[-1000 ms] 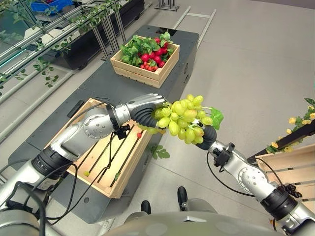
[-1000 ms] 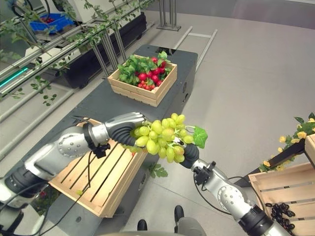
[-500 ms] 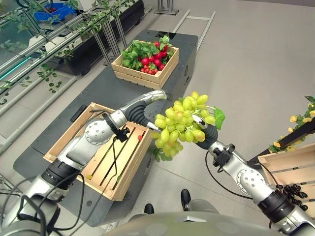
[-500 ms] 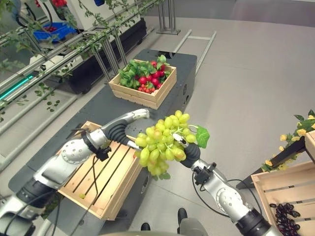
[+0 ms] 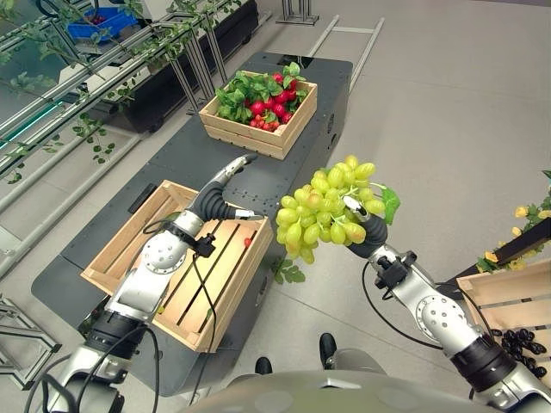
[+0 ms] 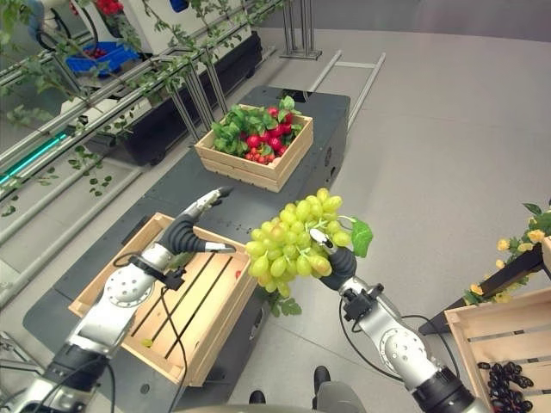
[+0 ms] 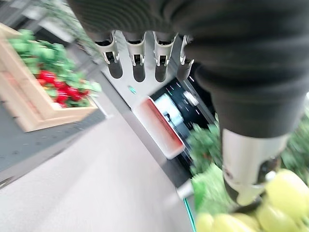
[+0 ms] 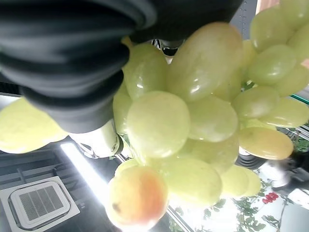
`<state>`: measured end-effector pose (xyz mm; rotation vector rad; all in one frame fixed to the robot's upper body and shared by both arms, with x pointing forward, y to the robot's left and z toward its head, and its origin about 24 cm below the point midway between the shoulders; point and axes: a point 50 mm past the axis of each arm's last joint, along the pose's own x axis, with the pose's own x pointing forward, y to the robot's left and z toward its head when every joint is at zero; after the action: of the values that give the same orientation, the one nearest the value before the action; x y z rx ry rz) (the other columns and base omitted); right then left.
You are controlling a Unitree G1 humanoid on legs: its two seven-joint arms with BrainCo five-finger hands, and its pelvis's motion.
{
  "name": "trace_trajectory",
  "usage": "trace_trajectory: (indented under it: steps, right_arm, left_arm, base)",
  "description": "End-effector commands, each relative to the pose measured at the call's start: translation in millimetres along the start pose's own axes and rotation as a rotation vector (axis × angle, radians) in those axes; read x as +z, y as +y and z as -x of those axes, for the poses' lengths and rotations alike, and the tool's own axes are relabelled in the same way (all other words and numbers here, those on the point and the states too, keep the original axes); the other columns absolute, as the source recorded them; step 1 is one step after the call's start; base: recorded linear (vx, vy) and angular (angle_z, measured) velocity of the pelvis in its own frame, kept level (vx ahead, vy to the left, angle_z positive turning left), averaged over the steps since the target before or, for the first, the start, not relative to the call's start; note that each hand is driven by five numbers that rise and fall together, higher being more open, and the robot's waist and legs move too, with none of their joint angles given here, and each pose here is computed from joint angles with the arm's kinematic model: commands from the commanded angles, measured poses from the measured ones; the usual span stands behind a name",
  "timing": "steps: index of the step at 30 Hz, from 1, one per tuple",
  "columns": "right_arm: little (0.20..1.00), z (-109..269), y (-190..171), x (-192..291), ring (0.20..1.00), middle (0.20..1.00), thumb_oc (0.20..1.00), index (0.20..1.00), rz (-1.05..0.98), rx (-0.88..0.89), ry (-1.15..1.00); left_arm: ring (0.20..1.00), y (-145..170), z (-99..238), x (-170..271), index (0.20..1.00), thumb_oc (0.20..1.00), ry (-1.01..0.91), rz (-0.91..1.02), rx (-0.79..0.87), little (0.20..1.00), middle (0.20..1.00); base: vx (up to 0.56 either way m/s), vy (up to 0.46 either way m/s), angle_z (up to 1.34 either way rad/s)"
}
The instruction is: Pick up the fruits from the basket on one side to the basket on the other side
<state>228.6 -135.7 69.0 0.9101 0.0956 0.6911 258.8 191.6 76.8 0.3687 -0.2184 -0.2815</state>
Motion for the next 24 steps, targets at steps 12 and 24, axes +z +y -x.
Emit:
trace_trajectory:
  steps: [12,24]
  right_arm:
    - [0.200,-23,32,42,0.200,0.200,0.200,0.200,0.062,0.125,-0.350]
    - [0.200,-47,44,46,0.200,0.200,0.200,0.200,0.127,0.198,-0.319]
  left_arm:
    - [1.000,24,39,-56,1.000,1.000,0.185,0.368,0.509,1.000,1.000]
    - [1.000,30,42,-53,1.000,1.000,0.162,0.364,0.547,1.000,1.000]
  base:
    - [0.01,-0.026,-0.04]
    - [0.04,0.078,-1.12]
